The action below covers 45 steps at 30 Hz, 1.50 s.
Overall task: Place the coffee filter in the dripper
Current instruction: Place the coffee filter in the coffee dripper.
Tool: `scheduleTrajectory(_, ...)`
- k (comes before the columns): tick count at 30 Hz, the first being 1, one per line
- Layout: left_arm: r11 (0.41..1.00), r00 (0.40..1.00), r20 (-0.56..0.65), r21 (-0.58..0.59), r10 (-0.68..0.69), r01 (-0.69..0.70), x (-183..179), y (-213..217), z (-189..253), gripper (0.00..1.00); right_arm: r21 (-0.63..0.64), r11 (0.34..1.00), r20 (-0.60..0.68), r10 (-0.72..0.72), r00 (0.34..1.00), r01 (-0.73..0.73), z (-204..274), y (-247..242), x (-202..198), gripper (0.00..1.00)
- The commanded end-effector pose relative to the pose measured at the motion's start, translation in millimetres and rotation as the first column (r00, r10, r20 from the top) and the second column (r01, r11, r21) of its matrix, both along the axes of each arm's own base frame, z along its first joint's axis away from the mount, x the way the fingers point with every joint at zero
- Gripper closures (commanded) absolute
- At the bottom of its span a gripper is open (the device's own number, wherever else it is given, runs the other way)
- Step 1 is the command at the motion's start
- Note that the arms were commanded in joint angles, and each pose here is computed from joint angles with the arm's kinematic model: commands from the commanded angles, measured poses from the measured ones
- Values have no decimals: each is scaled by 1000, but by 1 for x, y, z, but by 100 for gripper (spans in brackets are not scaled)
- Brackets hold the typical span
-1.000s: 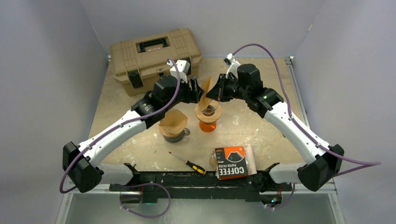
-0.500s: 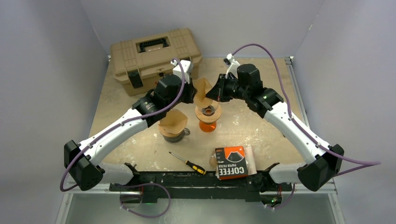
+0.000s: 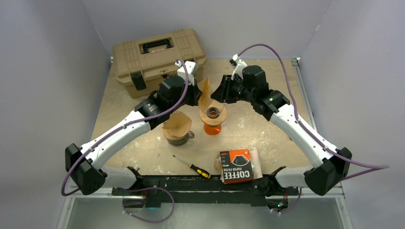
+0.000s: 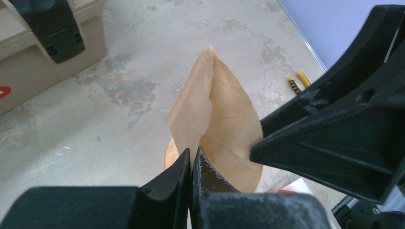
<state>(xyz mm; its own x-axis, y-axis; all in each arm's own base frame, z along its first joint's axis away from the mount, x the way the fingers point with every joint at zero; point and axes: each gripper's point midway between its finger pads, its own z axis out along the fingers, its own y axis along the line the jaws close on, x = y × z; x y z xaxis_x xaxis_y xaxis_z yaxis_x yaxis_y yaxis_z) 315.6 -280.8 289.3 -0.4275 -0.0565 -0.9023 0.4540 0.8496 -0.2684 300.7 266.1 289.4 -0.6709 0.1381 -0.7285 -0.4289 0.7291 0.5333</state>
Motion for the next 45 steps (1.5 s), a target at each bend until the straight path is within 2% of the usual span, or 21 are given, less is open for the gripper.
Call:
scheduleTrajectory(1, 992, 998, 21, -112, -63, 65, -5, -19, 30, 100, -10, 1000, 94, -22, 995, 23, 25, -3, 10, 59)
scheduleTrajectory(6, 987, 997, 4, -142, -79, 79, -5, -26, 28, 100, 10, 1000, 131, -15, 991, 14, 38, 1, 10, 40)
scheduleTrajectory(12, 977, 996, 0, -191, -93, 91, -6, -32, 32, 100, -1, 1000, 141, -22, 990, 22, 39, 7, 9, 36)
scheduleTrajectory(14, 976, 996, 1, -199, -92, 90, -7, -33, 34, 100, -36, 998, 137, -44, 990, 50, 33, 7, 8, 36)
scheduleTrajectory(18, 978, 997, -14, -197, -72, 68, -6, -29, 33, 100, -113, 985, 142, -114, 983, 131, 24, -2, 13, 49)
scheduleTrajectory(21, 979, 998, -20, -195, -60, 55, -5, -27, 32, 100, -171, 968, 151, -160, 976, 185, 17, -7, 15, 54)
scheduleTrajectory(32, 971, 996, -40, -230, -80, 69, -7, -34, 32, 100, -335, 896, 193, -237, 952, 291, -4, -2, 21, 54)
scheduleTrajectory(45, 983, 998, -51, -181, -25, 15, -5, -21, 24, 100, -394, 836, 224, -315, 922, 382, -13, -18, 30, 55)
